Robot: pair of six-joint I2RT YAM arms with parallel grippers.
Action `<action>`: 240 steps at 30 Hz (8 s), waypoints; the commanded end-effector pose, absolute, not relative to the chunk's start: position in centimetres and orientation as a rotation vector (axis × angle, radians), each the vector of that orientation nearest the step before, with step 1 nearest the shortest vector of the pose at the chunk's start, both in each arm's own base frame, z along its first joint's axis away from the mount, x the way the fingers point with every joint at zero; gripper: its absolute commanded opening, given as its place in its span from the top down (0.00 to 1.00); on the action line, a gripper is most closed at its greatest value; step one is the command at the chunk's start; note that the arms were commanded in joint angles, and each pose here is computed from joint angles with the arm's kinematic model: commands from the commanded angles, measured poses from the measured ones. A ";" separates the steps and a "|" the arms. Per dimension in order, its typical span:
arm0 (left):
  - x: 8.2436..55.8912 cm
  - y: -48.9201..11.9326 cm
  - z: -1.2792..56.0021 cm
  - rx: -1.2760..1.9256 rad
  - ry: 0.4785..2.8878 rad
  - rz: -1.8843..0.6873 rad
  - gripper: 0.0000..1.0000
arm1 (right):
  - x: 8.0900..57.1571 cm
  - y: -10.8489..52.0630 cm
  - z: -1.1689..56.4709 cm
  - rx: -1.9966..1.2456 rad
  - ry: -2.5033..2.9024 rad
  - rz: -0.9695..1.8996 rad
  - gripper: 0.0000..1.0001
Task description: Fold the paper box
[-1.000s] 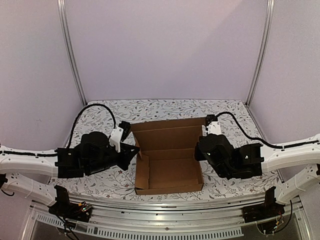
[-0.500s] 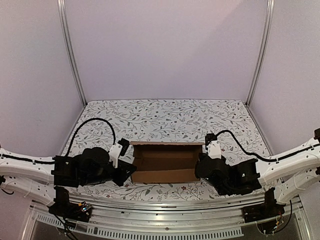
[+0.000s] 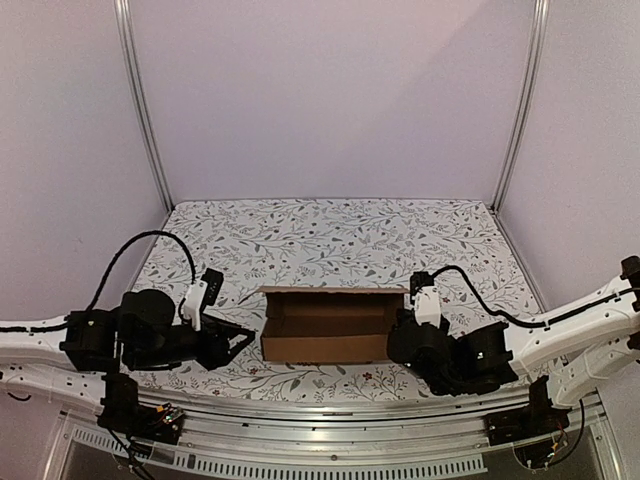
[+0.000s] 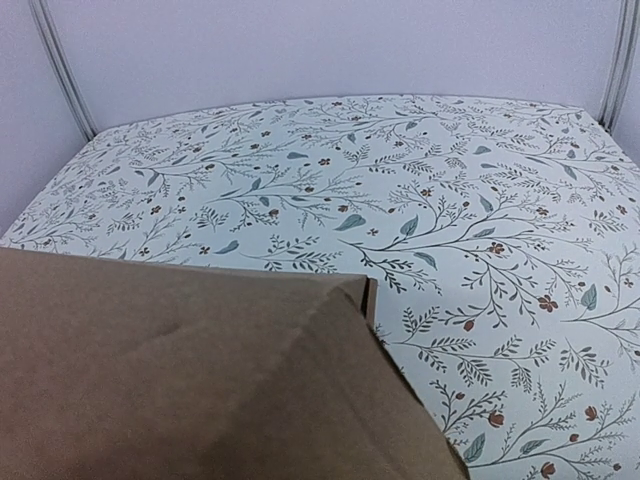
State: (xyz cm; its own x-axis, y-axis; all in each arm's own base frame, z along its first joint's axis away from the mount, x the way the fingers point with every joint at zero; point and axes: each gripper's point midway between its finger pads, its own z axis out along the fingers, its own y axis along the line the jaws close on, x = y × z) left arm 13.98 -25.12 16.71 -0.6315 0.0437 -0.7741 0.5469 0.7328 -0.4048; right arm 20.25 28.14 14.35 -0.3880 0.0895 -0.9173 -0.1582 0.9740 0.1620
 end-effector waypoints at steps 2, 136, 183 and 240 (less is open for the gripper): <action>13.0 -23.9 19.5 0.445 2.132 -0.855 0.58 | 19.0 27.6 10.5 -0.146 2.046 0.205 1.00; 28.8 -23.1 5.8 0.277 2.562 -0.626 0.34 | 23.1 36.6 8.6 -0.607 2.172 0.400 1.00; 23.5 -26.1 9.0 0.280 2.496 -0.849 0.36 | 23.3 25.8 5.2 -0.070 2.472 0.755 0.19; 23.9 -30.3 5.6 0.134 2.464 -1.503 0.01 | 21.0 19.0 -0.4 0.121 2.567 0.620 1.00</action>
